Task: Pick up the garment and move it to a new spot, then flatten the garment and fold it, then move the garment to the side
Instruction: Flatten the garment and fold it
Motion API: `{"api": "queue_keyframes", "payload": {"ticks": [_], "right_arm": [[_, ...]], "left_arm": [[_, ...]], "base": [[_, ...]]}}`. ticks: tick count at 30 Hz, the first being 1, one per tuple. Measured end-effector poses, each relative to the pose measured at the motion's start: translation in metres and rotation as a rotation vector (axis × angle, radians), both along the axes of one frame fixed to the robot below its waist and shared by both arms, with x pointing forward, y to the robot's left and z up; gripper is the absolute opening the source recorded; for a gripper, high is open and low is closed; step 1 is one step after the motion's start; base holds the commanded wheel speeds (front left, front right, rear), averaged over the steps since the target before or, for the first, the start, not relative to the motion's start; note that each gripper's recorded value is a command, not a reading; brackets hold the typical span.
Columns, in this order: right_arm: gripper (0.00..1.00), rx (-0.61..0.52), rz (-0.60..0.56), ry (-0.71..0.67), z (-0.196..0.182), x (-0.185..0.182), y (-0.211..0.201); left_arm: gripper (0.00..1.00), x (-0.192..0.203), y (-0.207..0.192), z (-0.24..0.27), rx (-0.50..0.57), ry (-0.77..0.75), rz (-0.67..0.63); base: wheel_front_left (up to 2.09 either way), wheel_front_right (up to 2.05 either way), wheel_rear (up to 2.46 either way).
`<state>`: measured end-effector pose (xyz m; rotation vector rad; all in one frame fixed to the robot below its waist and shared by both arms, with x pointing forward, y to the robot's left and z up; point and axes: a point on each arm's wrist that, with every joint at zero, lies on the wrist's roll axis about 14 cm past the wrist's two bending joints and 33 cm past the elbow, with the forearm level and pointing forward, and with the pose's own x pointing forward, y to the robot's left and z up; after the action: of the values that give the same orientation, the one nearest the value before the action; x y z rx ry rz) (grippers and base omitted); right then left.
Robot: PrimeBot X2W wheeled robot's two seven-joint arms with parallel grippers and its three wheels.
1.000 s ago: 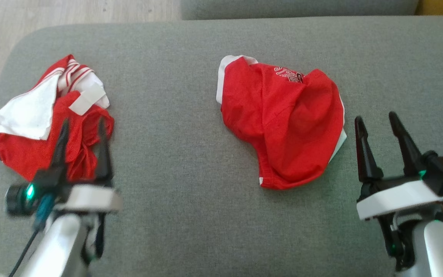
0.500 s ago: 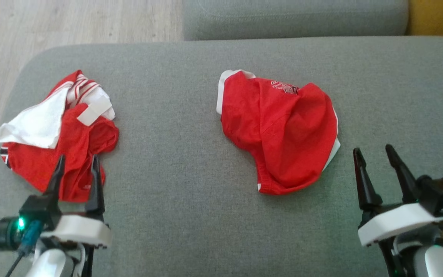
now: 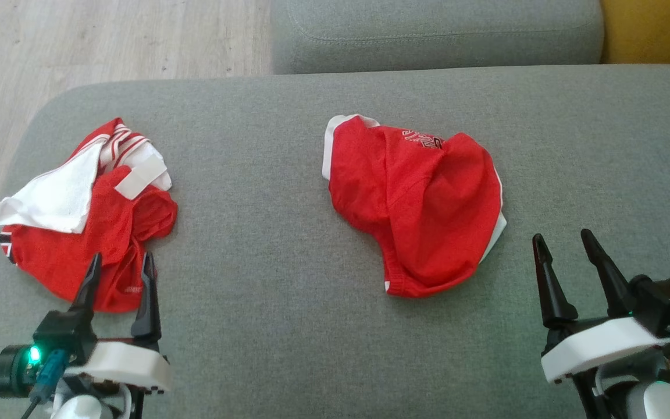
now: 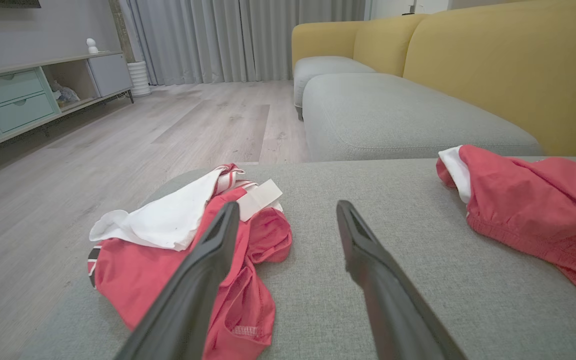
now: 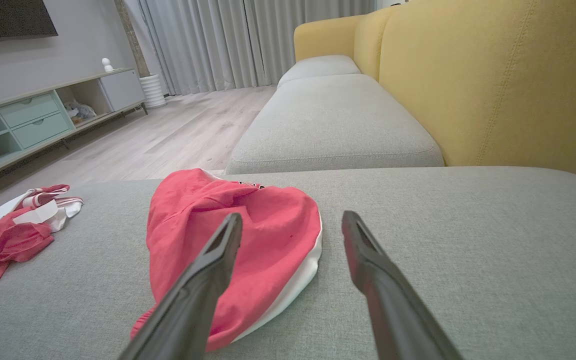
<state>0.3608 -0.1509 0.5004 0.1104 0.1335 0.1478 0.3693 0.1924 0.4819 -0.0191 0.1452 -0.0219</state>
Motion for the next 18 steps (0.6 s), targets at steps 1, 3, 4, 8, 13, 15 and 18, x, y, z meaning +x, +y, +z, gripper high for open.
{"api": "queue_keyframes", "payload": {"ticks": [1,3,4,8,13,15,18], "right_arm": [[1.00,0.000,-0.001,0.000,0.000,0.000,0.000],[1.00,0.000,-0.002,0.001,0.000,0.000,-0.001],[1.00,0.000,-0.001,0.002,-0.001,0.000,-0.001],[1.00,0.000,0.000,0.004,-0.001,0.001,0.000],[1.00,0.000,0.003,0.005,-0.002,0.002,0.001],[1.00,0.001,0.008,0.006,-0.002,0.002,0.003],[1.00,-0.004,0.036,0.018,-0.005,0.002,0.012]], "left_arm": [[1.00,0.000,0.000,-0.001,0.002,0.002,0.001],[1.00,-0.001,0.001,-0.002,0.003,0.005,0.001],[1.00,-0.001,0.001,-0.002,0.004,0.007,0.001],[1.00,-0.001,0.002,-0.003,0.005,0.013,0.004],[1.00,-0.001,0.002,-0.004,0.005,0.014,0.007],[1.00,-0.002,0.002,-0.004,0.005,0.016,0.007],[1.00,-0.002,0.002,-0.006,0.005,0.021,0.004]], "base": [[0.00,0.00,0.00],[0.00,0.00,0.00],[0.00,0.00,0.00],[0.00,0.00,0.00],[0.00,0.00,0.00],[0.00,0.00,0.00],[0.00,0.00,0.00]]}}
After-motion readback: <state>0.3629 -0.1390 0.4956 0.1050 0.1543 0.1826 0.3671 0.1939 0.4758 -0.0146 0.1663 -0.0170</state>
